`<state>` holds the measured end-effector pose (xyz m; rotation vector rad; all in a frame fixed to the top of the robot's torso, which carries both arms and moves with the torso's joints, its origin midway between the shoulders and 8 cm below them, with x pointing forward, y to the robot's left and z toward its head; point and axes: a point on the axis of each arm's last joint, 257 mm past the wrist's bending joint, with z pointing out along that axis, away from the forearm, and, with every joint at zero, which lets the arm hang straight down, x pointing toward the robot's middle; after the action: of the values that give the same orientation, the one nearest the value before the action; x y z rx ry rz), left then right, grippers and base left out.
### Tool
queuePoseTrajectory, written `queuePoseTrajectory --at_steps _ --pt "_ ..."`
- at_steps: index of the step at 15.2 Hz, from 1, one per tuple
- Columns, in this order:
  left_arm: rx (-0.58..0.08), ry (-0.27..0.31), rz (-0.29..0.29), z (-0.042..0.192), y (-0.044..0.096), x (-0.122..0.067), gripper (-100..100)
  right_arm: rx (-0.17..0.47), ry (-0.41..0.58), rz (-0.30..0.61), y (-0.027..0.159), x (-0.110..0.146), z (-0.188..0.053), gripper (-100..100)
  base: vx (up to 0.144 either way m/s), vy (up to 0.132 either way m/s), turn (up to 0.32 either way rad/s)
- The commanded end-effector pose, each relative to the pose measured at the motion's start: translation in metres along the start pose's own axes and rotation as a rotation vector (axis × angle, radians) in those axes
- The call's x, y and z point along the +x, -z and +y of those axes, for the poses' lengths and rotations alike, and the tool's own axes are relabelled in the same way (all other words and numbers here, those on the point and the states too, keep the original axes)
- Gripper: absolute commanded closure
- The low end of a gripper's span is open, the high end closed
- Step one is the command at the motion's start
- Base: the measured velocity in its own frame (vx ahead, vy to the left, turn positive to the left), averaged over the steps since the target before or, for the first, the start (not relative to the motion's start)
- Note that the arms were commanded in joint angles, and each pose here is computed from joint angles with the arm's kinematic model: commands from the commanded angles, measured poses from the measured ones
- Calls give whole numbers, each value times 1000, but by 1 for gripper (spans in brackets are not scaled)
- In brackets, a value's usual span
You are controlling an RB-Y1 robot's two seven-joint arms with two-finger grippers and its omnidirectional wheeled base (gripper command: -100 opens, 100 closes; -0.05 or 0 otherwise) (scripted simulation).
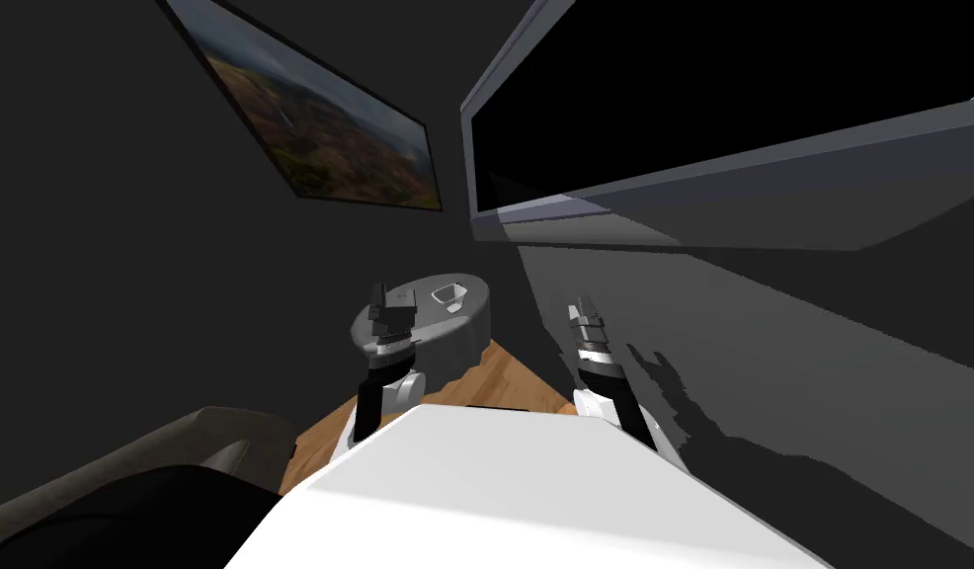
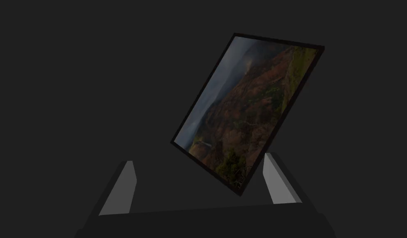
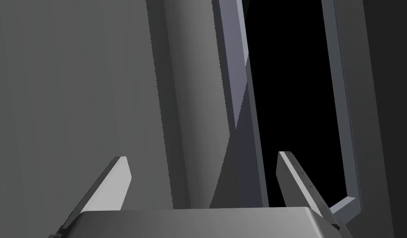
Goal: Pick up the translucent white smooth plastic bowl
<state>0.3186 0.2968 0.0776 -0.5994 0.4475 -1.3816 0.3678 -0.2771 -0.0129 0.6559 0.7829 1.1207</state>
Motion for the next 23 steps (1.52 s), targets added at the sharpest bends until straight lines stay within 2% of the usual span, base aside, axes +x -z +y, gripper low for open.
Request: queuePoseTrajectory --at_steps 1,3,5,8,11,16,17,20,22,23 --pt "-15 -8 31 3 -1 2 -100 0 0 0 0 0 0 0 -27 -34 -47" --pt "-30 -13 51 7 -2 2 -100 0 0 0 0 0 0 0 -71 -87 -74" --pt "-73 -24 84 16 -4 -1 -100 0 0 0 0 0 0 0 -69 -88 -91" --pt "-100 -29 99 22 -6 -4 -100 0 0 0 0 0 0 0 -49 -48 -79" --pt "-157 -39 120 34 -9 -13 -100 0 0 0 0 0 0 0 -29 -19 -99" --pt "-242 -49 131 52 -12 -25 -100 0 0 0 0 0 0 0 -24 -18 -109" --pt "-242 -49 131 52 -12 -25 -100 0 0 0 0 0 0 0 -14 -9 -25" --pt "-298 -55 135 61 -18 -40 -100 0 0 0 0 0 0 0 -15 -9 -119" --pt "-328 -58 132 68 -15 -41 -100 0 0 0 0 0 0 0 -14 -6 -93" --pt "-345 -59 132 69 -19 -49 -100 0 0 0 0 0 0 0 -13 -6 -104"
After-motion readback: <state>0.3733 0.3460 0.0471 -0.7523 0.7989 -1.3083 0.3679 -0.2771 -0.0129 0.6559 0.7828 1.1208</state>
